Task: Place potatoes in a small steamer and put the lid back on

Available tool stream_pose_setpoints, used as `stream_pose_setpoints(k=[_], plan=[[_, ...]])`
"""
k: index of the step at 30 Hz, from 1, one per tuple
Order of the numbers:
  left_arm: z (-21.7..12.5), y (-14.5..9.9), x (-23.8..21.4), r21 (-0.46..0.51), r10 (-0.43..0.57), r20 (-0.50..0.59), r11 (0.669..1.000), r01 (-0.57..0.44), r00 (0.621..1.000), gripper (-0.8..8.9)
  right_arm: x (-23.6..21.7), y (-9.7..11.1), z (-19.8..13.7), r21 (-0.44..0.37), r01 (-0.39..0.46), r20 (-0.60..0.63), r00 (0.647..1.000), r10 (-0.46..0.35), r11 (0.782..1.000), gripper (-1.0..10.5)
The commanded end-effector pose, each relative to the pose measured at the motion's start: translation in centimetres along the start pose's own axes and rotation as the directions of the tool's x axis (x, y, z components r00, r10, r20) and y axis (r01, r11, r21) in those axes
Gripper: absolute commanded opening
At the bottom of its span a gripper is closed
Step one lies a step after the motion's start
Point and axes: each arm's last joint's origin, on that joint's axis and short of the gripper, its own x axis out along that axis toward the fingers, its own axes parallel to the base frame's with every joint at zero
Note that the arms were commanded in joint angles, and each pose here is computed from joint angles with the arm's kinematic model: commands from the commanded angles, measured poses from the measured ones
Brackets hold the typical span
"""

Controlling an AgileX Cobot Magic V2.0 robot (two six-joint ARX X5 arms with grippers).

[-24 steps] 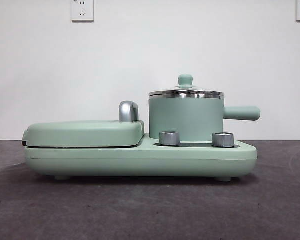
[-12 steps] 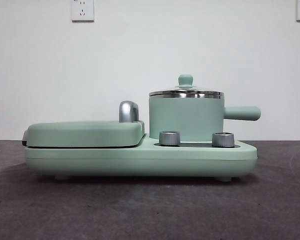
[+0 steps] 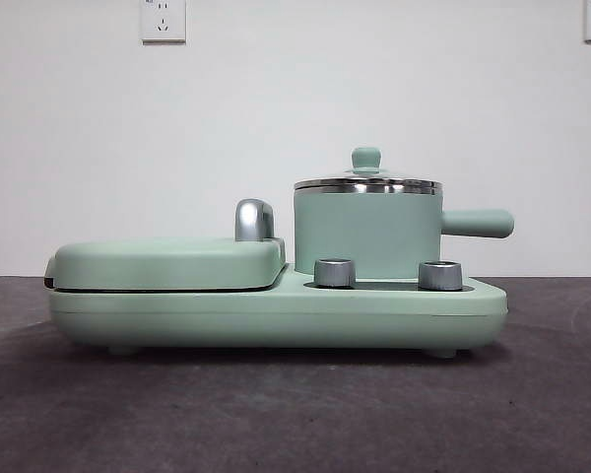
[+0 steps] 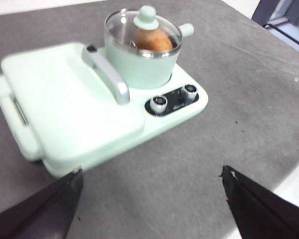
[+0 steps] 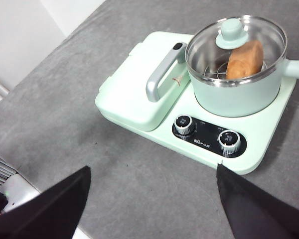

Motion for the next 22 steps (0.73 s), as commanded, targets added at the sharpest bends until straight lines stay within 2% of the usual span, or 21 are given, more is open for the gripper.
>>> stream_pose_setpoints(k=[1,2,3,4,5,6,7,22], plan=[[-0.45,0.02,0.12,-0.059,-0.013,0.009,0.998,0.014,1.000,4.31,-0.12,0.21,0.35,0.000,-0.016,0.018,1.000,0.016,1.000,4.0],[-0.62,0.05,0.15,-0.062,-0.013,0.007,0.998,0.013,1.000,4.20,-0.12,0.21,0.35,0.001,-0.016,0.018,1.000,0.016,1.000,3.9],[-0.66,0.06,0.18,-0.061,-0.013,0.005,0.998,0.013,1.000,3.52,-0.12,0.21,0.35,0.002,-0.016,0.017,1.000,0.016,1.000,3.3],[-0.68,0.06,0.20,-0.056,-0.012,0.004,0.998,0.013,1.000,2.42,-0.12,0.21,0.33,0.002,-0.017,0.016,1.000,0.017,1.000,1.8],[-0.65,0.06,0.21,-0.043,-0.013,0.007,0.999,0.013,1.000,-0.21,-0.12,0.23,0.30,-0.001,-0.024,0.011,1.000,0.024,1.000,-0.3],[-0.55,0.04,0.22,-0.041,-0.013,0.016,0.999,0.014,1.000,0.29,-0.12,0.23,0.30,-0.003,-0.025,0.011,1.000,0.025,1.000,0.3],[-0.43,0.03,0.28,-0.040,-0.012,0.024,0.999,0.013,1.000,0.02,-0.12,0.23,0.31,-0.003,-0.025,0.011,1.000,0.025,1.000,0.1],[-0.18,-0.03,0.25,-0.042,-0.018,0.052,0.999,0.021,0.998,0.05,-0.19,0.31,0.53,-0.007,-0.033,0.036,0.999,0.034,0.999,0.1]])
